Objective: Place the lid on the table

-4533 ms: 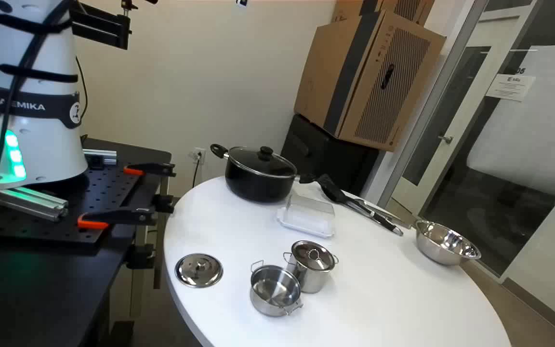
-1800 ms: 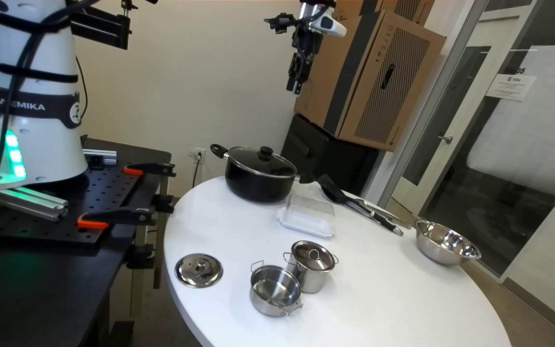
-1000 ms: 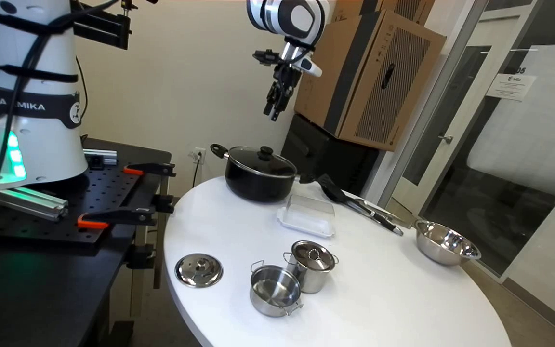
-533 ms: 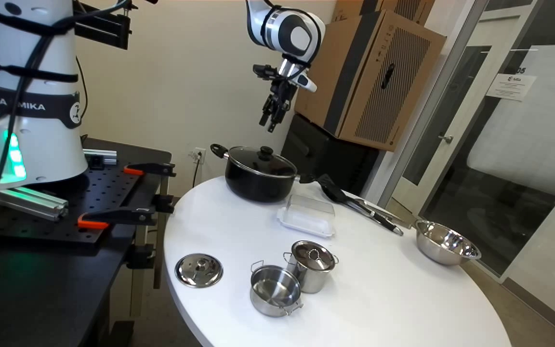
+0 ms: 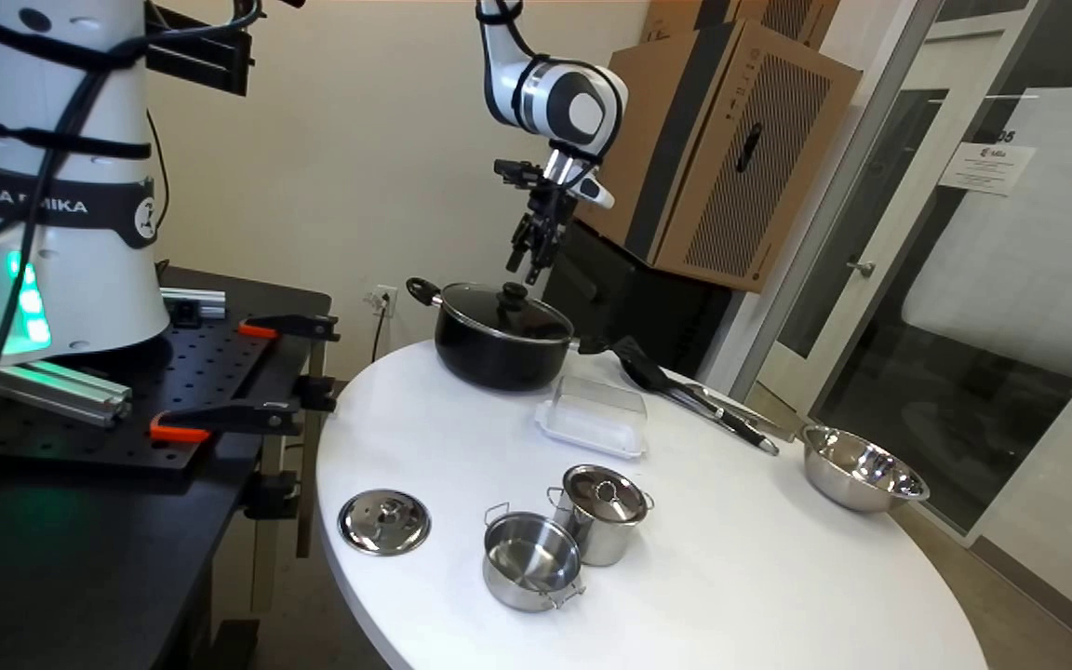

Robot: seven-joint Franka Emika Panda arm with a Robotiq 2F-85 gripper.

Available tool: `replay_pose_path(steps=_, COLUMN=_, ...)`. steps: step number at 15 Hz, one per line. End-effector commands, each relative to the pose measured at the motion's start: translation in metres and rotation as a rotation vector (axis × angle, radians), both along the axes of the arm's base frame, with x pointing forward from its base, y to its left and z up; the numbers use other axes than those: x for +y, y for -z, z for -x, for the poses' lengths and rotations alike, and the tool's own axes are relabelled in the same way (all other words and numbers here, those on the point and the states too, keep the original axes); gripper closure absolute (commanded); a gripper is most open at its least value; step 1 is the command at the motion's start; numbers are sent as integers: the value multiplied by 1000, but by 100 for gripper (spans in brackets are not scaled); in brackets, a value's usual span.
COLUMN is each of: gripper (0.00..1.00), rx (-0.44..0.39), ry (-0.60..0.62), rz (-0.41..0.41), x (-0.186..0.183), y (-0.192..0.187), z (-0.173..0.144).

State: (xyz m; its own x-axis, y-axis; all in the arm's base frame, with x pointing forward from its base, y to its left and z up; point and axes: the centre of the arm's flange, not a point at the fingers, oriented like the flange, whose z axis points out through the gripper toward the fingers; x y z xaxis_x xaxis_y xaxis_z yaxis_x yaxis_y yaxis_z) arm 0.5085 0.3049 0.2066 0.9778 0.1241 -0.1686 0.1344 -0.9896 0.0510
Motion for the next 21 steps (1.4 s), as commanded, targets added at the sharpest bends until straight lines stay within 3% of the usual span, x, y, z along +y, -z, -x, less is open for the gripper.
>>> replay_pose_path(steps=1, gripper=0, rx=-16, ry=-7, rz=28, x=15, y=17, z=-16)
replay_pose_path(steps=8, gripper=3, rx=-16, ry=-30, rz=29, x=35, y=30, z=-20)
replay_pose_path(steps=9, gripper=27, rx=-18, ry=-30, rz=27, x=36, y=31, z=-21)
replay_pose_path(steps=11, gripper=32, rx=-22, ry=-28, rz=27, x=37, y=31, z=-23)
replay_pose_path(steps=17, gripper=78, rx=-28, ry=-5, rz=29, x=31, y=30, z=-29)
replay_pose_path(steps=21, gripper=100, rx=-30, ry=14, rz=25, x=30, y=30, z=-34)
